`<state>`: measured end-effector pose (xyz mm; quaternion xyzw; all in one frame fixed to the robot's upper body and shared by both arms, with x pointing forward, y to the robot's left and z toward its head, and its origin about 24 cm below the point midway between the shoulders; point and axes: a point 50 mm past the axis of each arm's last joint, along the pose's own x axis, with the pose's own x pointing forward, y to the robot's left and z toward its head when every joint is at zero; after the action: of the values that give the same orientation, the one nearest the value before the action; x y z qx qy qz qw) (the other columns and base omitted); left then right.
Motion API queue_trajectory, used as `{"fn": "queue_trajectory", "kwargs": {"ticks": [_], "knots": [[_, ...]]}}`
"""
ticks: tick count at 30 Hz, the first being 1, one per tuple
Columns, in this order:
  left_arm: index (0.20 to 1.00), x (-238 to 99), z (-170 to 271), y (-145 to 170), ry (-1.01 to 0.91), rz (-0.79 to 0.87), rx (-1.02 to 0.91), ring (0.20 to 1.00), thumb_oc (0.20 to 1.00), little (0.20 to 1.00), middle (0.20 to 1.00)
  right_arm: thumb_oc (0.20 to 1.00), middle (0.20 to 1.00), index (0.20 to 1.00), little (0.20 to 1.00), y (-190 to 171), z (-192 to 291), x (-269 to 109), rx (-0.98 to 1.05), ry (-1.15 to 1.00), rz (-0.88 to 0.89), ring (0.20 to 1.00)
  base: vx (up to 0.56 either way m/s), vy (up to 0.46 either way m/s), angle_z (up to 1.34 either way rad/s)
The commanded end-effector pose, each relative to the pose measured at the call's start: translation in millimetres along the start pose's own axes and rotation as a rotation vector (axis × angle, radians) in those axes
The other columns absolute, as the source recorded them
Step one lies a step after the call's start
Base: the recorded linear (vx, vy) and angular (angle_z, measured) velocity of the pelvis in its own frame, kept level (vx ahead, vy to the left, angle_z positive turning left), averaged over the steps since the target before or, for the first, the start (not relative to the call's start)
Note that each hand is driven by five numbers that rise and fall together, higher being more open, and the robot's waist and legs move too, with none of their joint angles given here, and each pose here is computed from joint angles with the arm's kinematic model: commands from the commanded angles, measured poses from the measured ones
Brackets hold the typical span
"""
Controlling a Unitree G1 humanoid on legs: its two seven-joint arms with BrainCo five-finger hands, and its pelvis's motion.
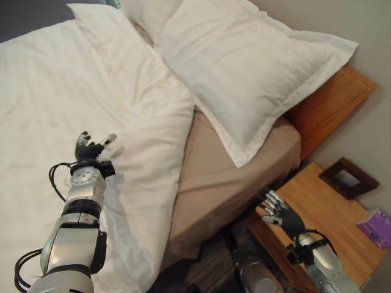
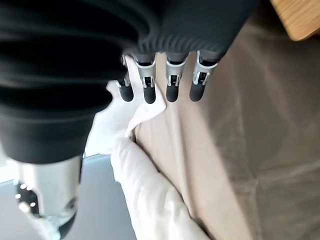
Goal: Making the bed.
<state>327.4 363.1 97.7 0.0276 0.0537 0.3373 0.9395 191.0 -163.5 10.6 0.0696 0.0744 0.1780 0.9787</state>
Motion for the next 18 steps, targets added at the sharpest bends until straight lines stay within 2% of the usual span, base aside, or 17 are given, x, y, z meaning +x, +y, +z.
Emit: {"fn": "queue_trajectory", "kwargs": {"ticks": [1, 4, 10, 14, 18], "knots": [[1.0, 8, 45, 26, -0.162, 0.125, -0.013, 1.0, 1.0, 1.0, 1.0, 1.0, 1.0, 1.0, 1.0, -4, 23, 4, 0.009, -0.128, -0.008, 1.0, 0.05, -0.006, 0.0], [1.0, 8, 50, 35, -0.189, 0.149, -0.002, 1.0, 1.0, 1.0, 1.0, 1.0, 1.0, 1.0, 1.0, -4, 24, 3, -0.018, -0.121, 0.005, 1.0, 0.04, -0.004, 0.04], [1.0, 1, 69, 35, -0.311, 0.127, 0.013, 1.0, 1.0, 1.0, 1.0, 1.0, 1.0, 1.0, 1.0, -4, 24, 2, -0.032, -0.117, 0.02, 1.0, 0.02, -0.016, 0.1], [1.0, 1, 63, 34, -0.288, 0.094, 0.022, 1.0, 1.0, 1.0, 1.0, 1.0, 1.0, 1.0, 1.0, -5, 21, 1, -0.043, -0.098, 0.013, 1.0, 0.0, -0.007, 0.11], [1.0, 2, 55, 27, -0.237, -0.002, 0.137, 1.0, 1.0, 1.0, 1.0, 1.0, 1.0, 1.0, 1.0, -9, 21, -1, -0.058, -0.083, 0.004, 1.0, -0.01, -0.007, 0.11]]}}
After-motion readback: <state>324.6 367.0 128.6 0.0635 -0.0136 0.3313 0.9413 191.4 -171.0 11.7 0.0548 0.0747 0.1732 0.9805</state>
